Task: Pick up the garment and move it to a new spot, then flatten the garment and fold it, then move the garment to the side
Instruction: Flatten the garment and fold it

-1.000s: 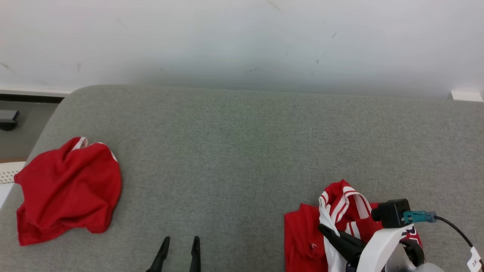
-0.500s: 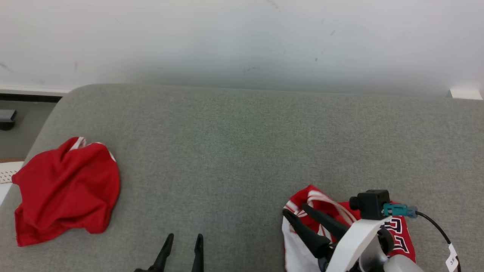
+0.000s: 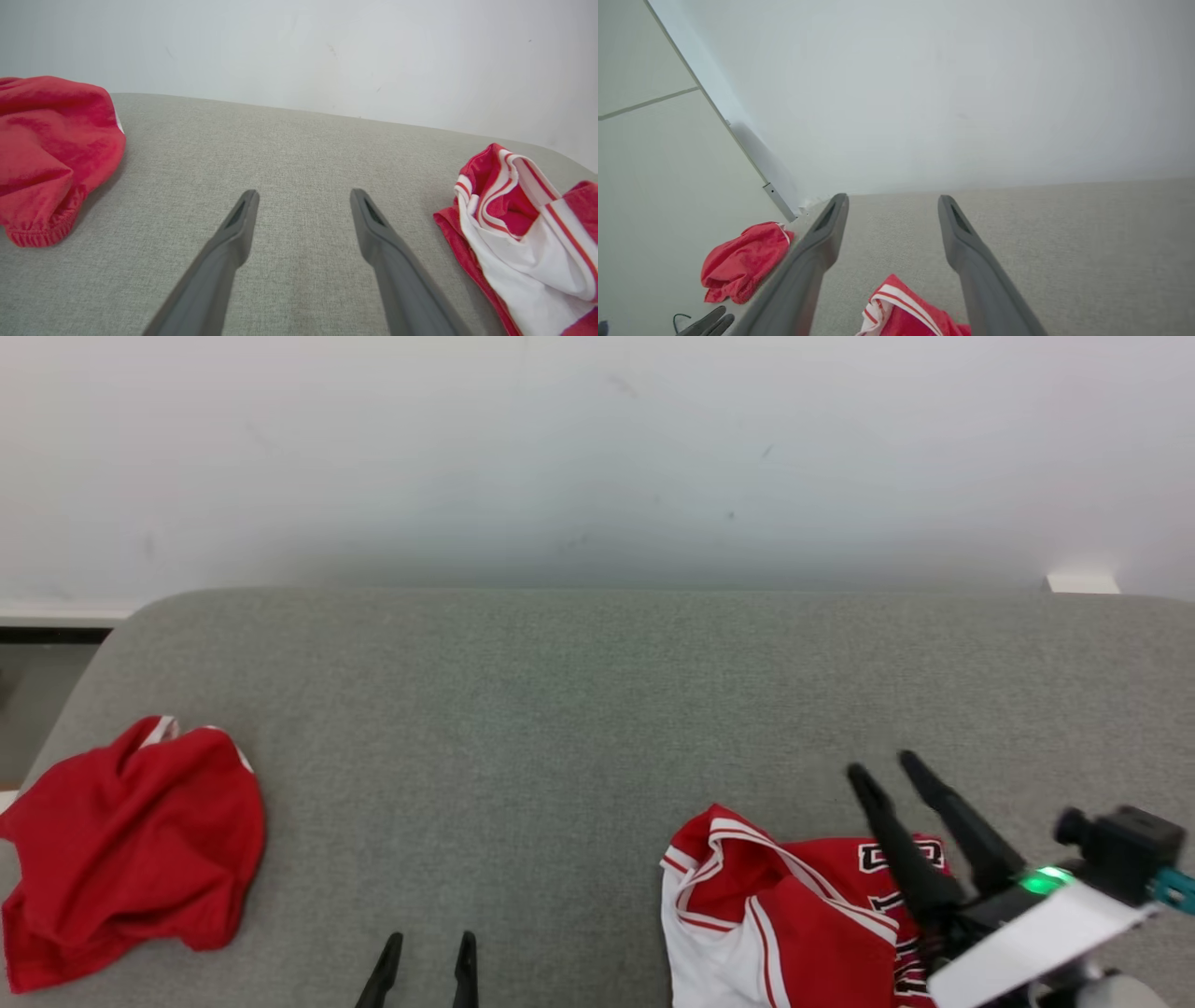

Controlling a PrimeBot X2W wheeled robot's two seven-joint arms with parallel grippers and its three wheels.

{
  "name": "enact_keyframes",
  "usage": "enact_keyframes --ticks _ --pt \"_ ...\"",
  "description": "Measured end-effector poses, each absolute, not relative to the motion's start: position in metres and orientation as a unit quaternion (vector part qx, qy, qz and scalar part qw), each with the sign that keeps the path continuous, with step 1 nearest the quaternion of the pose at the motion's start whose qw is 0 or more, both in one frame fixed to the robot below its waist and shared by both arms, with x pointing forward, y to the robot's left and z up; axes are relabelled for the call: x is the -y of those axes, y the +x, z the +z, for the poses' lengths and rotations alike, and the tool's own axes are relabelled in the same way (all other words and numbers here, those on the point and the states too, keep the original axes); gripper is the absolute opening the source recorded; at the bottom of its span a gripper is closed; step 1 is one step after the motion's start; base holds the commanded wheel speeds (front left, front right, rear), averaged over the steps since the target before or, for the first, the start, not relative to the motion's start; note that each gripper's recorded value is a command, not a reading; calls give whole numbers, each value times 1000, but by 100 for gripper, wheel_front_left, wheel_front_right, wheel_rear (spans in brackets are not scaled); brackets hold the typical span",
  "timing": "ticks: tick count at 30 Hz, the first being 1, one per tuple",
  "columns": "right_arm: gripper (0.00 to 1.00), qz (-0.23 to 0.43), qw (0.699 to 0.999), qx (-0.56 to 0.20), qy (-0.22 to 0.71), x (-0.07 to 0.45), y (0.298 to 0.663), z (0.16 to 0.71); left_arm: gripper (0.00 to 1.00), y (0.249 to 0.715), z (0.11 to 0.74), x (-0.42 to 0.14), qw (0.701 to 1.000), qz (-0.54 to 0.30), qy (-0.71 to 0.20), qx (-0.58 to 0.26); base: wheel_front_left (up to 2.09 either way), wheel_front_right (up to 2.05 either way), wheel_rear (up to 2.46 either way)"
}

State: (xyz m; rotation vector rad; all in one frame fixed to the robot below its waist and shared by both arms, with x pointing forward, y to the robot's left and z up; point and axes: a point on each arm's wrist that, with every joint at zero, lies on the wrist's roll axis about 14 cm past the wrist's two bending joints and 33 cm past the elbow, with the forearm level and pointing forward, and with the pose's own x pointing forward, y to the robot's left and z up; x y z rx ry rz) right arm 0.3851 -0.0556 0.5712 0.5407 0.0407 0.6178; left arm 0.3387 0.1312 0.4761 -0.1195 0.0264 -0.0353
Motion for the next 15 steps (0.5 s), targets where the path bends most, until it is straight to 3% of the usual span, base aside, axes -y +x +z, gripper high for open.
enact_keyframes --ticks 6,11,12,14,15 --pt "100 191 962 13 196 135 378 553 100 334 479 -125 998 -30 -60 -8 0 0 0" --pt "100 120 981 3 152 183 363 527 100 334 485 -121 998 -37 -60 1 0 0 0" --pt "73 111 984 -2 137 191 361 522 100 334 486 -121 997 -38 -60 2 0 0 0" --pt "0 96 987 -13 126 201 357 512 100 334 487 -120 997 -40 -59 3 0 0 0" --pt "0 96 988 -25 121 201 355 505 100 335 487 -119 997 -42 -59 4 0 0 0"
